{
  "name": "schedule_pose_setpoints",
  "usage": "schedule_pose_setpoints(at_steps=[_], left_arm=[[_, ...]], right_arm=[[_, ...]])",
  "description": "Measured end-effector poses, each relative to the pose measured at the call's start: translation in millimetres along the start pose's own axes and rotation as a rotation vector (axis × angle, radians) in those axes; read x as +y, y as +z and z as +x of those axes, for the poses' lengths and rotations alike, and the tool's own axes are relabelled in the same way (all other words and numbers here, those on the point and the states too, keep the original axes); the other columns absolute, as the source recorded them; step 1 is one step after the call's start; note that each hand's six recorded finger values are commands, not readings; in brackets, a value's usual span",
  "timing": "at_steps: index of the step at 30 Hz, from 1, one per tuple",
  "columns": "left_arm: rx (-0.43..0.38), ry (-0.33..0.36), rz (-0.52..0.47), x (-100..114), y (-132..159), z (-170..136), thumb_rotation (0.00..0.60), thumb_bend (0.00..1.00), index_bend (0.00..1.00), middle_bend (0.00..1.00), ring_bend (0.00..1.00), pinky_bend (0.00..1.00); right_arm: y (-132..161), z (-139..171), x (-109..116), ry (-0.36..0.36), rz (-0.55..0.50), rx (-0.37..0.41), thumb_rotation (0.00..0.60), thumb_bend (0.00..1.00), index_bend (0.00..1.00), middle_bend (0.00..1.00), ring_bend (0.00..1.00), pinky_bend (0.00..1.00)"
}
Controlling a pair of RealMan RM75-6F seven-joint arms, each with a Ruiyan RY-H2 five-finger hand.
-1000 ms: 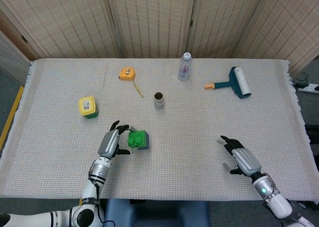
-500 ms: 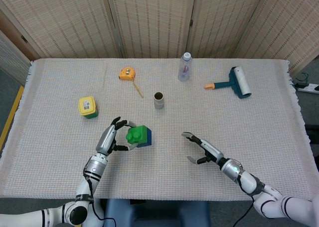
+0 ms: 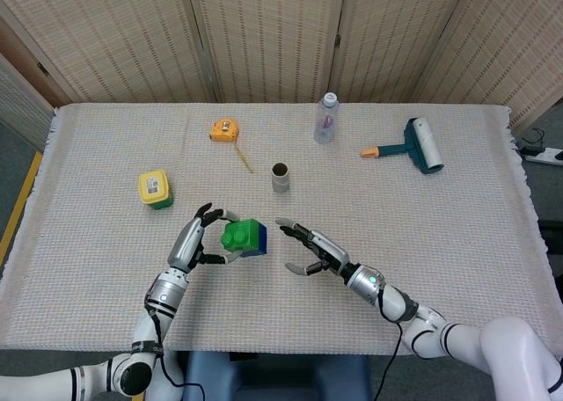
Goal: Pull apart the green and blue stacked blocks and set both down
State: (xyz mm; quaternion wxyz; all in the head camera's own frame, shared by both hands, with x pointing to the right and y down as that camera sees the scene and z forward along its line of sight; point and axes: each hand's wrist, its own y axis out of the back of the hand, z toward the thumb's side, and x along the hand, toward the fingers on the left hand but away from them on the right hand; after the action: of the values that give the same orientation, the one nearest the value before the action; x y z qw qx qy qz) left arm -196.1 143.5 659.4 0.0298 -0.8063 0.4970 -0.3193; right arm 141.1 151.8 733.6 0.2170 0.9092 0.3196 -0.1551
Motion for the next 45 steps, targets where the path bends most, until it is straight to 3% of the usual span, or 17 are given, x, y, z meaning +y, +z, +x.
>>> schedule_pose_setpoints(at_steps=[24, 33, 41, 45], left_arm=[[-0.017, -0.013, 0.03, -10, 5, 10, 0.6, 0.59, 0.67, 0.85, 0.3, 0.0], [-0.022, -0.016, 0.018, -10, 7, 8, 0.6, 0.59, 0.67, 0.84, 0.3, 0.0], [-0.024, -0.031, 0.017, -14, 9, 4, 0.6, 0.59, 0.67, 0.85, 0.3, 0.0], [-0.026, -0.03, 0.015, -15, 10, 3, 0.6, 0.59, 0.67, 0.84, 0.3, 0.0]], right_arm=[[-4, -32, -23, 0.005, -0.06, 0.034, 0.6, 0.4, 0.03, 0.0, 0.0, 0.0], [-3, -38, -27, -0.012, -0.05, 0.038, 0.6, 0.4, 0.33, 0.03, 0.05, 0.02], [1, -39, -24, -0.065, -0.045, 0.058, 0.6, 0.4, 0.54, 0.19, 0.17, 0.18], [1, -38, -22, -0.091, -0.045, 0.064, 0.6, 0.4, 0.67, 0.35, 0.33, 0.37]])
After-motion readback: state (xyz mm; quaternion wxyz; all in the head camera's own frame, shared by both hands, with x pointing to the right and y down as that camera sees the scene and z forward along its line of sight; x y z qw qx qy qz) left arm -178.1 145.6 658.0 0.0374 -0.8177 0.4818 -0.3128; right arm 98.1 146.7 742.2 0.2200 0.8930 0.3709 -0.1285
